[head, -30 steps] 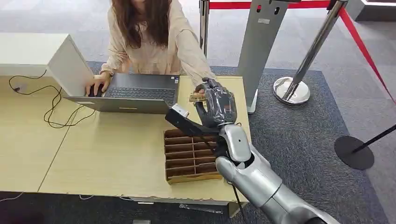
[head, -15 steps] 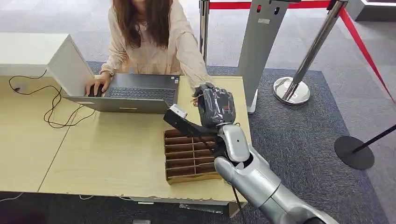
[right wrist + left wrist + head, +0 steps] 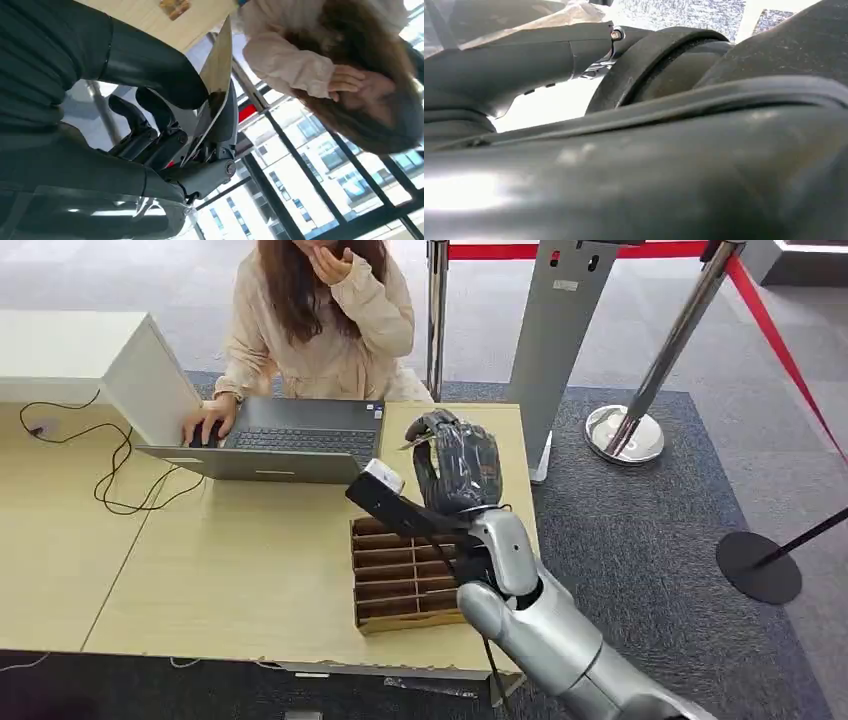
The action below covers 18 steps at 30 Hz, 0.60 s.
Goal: Pass the card to the sensor for recognition and then transmit it.
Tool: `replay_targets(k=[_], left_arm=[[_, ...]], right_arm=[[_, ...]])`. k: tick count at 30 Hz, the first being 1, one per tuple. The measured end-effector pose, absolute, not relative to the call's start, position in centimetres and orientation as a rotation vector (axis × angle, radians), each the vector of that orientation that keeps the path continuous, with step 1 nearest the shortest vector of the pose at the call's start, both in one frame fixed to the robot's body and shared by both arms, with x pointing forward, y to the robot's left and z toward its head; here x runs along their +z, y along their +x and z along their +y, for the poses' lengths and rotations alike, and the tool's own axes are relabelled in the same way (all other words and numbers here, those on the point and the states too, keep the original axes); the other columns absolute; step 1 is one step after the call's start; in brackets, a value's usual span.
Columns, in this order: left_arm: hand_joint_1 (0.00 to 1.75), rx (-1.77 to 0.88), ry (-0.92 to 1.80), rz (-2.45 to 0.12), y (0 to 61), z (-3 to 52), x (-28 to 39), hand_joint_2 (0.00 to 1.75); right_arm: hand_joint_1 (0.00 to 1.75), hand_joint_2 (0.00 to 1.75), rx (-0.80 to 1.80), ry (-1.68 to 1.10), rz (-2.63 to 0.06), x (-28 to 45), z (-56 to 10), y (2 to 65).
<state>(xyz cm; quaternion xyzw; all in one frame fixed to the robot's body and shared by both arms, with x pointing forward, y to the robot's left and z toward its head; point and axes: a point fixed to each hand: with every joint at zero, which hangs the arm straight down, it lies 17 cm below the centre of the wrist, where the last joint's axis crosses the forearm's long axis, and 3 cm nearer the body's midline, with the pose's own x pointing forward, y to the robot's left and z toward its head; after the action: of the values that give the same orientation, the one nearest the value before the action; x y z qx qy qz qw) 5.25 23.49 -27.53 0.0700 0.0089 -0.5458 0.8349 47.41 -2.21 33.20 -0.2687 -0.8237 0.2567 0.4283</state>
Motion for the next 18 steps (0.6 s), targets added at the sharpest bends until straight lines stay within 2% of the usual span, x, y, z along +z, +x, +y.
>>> replay_targets(k=[6,12,18], left_arm=[[0.0,-1.148,0.145,0.02,5.1,23.5,-27.5,0.0],[0.0,-1.131,0.141,0.024,5.0,23.5,-27.6,0.0],[0.0,-1.116,0.137,0.026,4.9,23.4,-27.6,0.0]], right_arm=[[1.61,1.75,0.466,-0.46,-2.138,34.9,-3.3,44.0],[1.57,1.75,0.232,-0.136,-2.182,35.9,-5.7,40.4],[1.55,1.75,0.087,-0.129,-2.277,37.1,-9.5,36.7]])
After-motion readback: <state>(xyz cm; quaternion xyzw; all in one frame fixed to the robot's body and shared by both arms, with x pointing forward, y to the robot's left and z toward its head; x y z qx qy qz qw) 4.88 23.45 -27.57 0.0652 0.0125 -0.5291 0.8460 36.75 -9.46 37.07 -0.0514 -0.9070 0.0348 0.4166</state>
